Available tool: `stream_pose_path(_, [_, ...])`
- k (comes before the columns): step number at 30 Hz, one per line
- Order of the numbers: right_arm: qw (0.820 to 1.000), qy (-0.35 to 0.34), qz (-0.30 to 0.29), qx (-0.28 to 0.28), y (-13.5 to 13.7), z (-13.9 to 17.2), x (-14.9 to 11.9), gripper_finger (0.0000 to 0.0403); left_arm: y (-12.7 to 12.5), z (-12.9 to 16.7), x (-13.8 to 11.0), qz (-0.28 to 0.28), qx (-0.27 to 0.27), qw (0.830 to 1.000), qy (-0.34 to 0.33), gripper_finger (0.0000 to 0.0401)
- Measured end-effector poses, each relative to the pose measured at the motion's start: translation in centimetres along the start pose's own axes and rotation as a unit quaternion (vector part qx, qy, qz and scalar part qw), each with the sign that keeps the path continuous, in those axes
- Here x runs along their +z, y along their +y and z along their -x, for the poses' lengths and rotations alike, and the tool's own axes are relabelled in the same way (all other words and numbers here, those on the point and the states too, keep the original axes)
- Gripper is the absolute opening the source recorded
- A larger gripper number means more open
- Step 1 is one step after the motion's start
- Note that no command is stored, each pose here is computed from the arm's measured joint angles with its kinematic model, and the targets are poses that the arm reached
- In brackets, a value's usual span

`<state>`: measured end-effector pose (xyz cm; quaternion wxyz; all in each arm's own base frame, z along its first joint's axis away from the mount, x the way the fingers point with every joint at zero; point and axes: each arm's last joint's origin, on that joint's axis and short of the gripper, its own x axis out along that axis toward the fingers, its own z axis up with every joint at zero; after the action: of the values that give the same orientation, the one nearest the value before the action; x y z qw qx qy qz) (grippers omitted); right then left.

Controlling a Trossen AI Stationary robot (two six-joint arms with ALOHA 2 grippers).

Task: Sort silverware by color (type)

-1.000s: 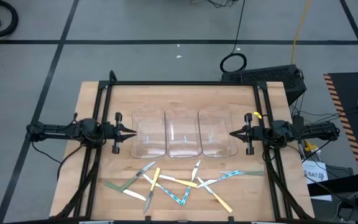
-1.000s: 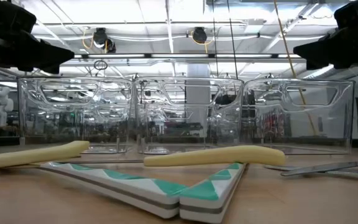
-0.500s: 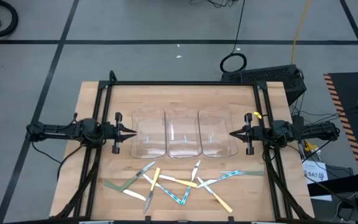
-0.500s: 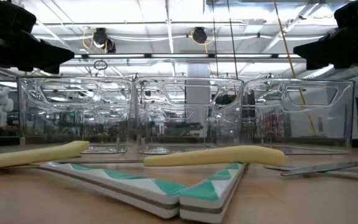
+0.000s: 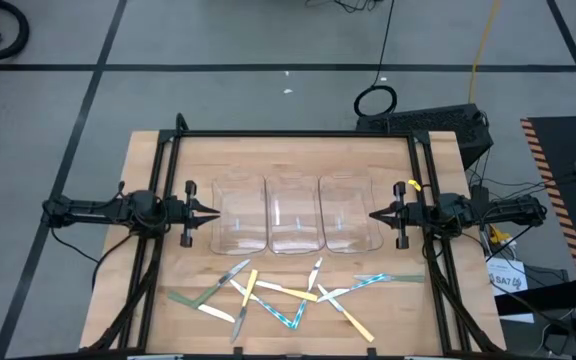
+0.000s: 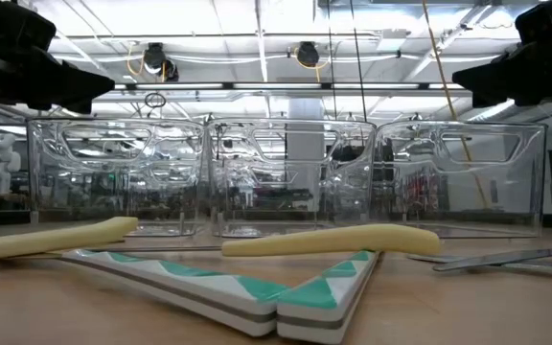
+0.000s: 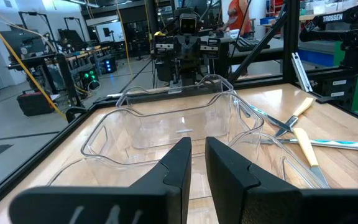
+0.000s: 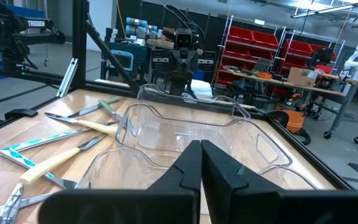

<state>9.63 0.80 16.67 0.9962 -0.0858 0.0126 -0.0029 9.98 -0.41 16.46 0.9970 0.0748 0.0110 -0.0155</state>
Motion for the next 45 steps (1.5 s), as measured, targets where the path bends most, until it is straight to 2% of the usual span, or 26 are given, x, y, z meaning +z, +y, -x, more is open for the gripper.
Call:
stream_pose_path(35, [1.000,-0.003,-0.001,0.000,-0.01,0.00,0.06,0.0002,0.00,0.00,0.01,0.000,0.000,1.000,0.000,0.0056])
stream_pose_path(45, [0.999,-0.031,-0.027,-0.005,-0.12,0.03,0.63,0.0002,0.01,0.00,0.04,0.000,0.000,1.000,-0.002,0.0056])
